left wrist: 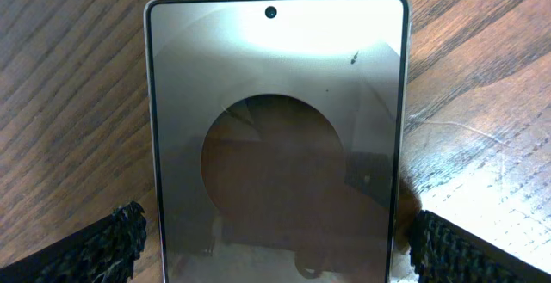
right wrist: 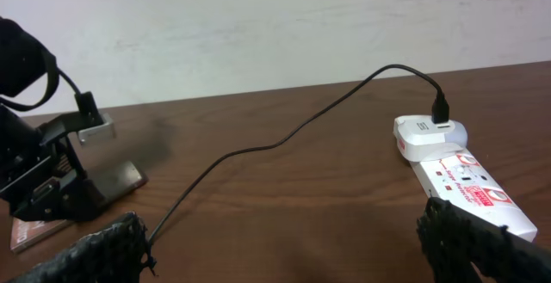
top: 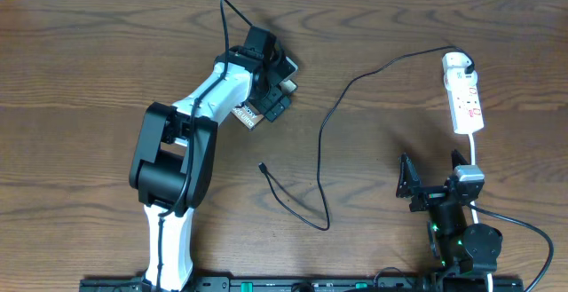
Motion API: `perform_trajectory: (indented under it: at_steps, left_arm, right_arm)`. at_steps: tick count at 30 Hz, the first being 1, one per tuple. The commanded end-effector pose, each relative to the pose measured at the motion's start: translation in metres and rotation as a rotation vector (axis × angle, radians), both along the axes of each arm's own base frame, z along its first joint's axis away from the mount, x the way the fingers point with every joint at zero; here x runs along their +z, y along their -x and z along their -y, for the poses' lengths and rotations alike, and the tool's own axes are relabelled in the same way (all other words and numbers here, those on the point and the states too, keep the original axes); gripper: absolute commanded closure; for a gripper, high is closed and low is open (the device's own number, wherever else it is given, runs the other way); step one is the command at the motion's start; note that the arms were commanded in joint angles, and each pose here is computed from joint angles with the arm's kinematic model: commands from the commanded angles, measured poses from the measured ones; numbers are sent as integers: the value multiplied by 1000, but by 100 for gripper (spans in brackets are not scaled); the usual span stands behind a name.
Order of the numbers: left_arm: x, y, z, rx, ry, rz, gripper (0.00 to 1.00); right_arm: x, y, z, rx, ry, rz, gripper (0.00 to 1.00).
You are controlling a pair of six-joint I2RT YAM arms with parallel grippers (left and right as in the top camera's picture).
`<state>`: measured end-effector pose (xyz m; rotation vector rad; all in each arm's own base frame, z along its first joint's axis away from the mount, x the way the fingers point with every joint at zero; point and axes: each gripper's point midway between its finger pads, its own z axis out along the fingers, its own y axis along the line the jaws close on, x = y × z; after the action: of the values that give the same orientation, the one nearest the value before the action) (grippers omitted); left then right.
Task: Plug charger to phone and switch on socket
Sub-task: 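Reach the left gripper to the silver phone and grasp it, then lift the phone with the left gripper and tilt it upright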
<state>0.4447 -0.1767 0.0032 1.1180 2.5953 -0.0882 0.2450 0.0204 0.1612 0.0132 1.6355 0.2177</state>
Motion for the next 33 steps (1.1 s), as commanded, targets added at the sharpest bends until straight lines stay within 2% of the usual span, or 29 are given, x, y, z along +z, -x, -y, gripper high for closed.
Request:
perform_trajectory:
  at_steps: [1,13,21,27,33]
  left_arm:
    - [-39,16,-7,-11,-54,-98,1]
    - [-72,48,-19,-10,-111,-257,1]
    - [-72,50,-24,25,-130,-265,13]
    - [-73,49,-25,31,-135,-263,16]
    - [-73,47,-31,79,-167,-254,25]
  right_arm:
    - [-1,0,-1,5,14,3,1]
    - [-1,0,-1,5,14,3,1]
    - [-1,0,-1,5,14,3,1]
    - [-1,0,-1,5,14,3,1]
    - [-1,0,-1,5,15,3,1]
